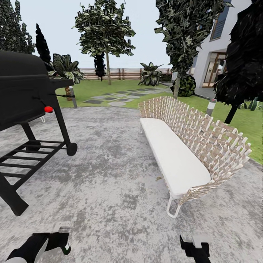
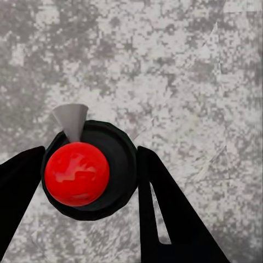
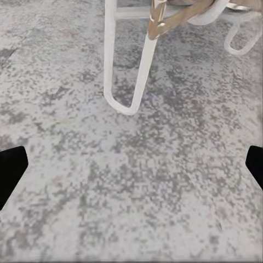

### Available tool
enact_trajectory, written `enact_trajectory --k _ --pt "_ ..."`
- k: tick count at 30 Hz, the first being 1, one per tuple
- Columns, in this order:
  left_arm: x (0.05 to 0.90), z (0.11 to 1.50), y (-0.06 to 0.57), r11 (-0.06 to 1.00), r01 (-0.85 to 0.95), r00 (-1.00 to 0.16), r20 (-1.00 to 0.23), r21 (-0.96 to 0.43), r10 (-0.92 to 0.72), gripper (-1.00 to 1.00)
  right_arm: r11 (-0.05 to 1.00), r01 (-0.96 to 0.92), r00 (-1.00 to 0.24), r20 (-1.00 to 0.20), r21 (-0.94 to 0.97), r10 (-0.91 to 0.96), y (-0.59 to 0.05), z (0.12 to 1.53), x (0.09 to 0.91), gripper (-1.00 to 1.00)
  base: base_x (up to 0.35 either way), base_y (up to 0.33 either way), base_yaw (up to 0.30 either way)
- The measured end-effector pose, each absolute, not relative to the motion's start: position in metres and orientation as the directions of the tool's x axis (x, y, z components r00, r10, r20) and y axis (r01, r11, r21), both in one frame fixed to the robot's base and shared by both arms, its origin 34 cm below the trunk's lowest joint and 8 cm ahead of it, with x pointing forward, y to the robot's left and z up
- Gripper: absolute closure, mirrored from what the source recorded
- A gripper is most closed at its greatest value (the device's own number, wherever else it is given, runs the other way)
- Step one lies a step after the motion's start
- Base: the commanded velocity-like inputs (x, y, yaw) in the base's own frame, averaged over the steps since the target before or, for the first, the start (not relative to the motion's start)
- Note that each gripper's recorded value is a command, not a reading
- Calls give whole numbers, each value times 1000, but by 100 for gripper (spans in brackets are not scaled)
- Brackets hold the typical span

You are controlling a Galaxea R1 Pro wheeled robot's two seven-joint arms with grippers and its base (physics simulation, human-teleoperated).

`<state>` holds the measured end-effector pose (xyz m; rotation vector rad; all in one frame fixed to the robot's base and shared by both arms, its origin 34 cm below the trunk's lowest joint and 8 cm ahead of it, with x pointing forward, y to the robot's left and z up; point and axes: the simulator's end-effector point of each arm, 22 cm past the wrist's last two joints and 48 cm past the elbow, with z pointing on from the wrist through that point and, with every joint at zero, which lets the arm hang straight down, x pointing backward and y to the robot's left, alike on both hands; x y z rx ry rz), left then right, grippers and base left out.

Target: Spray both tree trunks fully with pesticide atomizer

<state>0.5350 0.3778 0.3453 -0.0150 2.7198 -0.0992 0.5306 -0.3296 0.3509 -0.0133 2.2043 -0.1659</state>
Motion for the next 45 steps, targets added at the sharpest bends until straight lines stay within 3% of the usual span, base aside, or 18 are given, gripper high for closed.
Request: enact_trajectory --k 8,16,29,45 --pt "511 326 387 1000 -9 -894 -447 -27 -20 100 991 47 -612 -788 -124 -70 -329 345 524 -100 78 0 -9" --pt "503 323 393 996 -73 -870 -485 -52 -90 100 993 42 -613 -788 -108 -60 -316 344 523 -100 315 58 14" --pt "507 325 393 995 -80 -860 -501 -52 -95 100 994 41 -618 -784 -103 -56 -312 341 521 -100 296 164 226" --pt "500 323 394 997 -66 -863 -499 -41 -78 100 994 44 -619 -783 -104 -55 -313 340 521 -100 320 131 17"
